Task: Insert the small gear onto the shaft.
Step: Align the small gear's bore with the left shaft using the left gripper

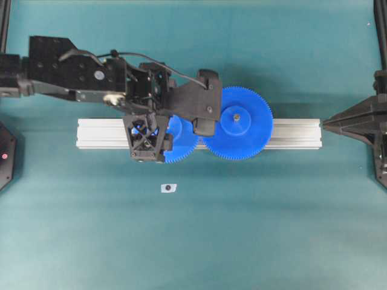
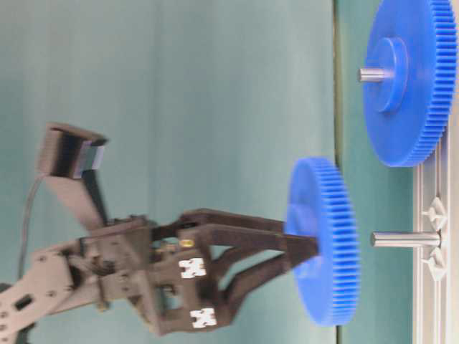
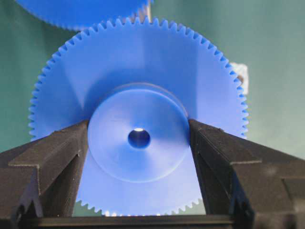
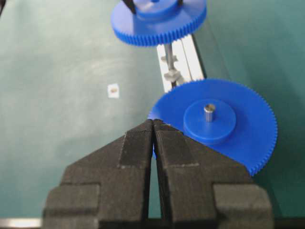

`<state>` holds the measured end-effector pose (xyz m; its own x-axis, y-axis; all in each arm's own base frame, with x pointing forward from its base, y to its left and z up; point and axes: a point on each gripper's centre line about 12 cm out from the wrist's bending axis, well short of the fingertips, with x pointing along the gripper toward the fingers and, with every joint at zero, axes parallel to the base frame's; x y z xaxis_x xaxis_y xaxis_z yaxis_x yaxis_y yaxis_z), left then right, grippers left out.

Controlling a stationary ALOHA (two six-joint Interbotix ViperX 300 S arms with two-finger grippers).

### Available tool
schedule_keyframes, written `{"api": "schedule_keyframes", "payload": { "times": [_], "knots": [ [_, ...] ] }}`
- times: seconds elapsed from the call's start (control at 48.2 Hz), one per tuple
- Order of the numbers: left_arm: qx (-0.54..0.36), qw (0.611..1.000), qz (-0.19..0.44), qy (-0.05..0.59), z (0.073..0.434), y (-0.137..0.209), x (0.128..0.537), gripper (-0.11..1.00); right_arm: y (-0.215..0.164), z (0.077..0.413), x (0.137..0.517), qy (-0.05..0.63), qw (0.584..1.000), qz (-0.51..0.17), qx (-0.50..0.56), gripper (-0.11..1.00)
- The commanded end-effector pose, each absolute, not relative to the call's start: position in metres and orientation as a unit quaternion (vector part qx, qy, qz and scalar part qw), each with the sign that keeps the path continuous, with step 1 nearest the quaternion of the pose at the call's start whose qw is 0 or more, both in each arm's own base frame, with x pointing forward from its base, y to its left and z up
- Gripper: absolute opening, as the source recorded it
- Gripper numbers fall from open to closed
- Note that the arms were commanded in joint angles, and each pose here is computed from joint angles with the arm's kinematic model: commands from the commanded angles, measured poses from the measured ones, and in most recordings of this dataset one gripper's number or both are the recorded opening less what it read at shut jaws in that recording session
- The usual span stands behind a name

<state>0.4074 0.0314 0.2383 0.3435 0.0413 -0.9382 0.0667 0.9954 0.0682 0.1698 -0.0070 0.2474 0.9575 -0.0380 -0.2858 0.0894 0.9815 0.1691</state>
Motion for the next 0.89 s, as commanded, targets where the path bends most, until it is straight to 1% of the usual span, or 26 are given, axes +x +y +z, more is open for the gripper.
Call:
{"api": "schedule_keyframes", "payload": {
  "times": [0.0, 0.664, 0.872],
  "knots": [
    [0.049, 0.832, -0.005, 0.553, 0.248, 0.032, 0.41, 0.69, -0.008, 0.252, 0.171, 0.137, 0.986, -0.034, 0.094, 0.08],
    [0.037, 0.833, 0.006, 0.552, 0.217, 0.038, 0.409, 0.69, -0.008, 0.253, 0.171, 0.136, 0.986, -0.034, 0.094, 0.08],
    [0.034, 0.834, 0.011, 0.551, 0.214, 0.044, 0.411, 0.69, -0.008, 0.253, 0.171, 0.136, 0.986, -0.034, 0.094, 0.08]
  ]
}}
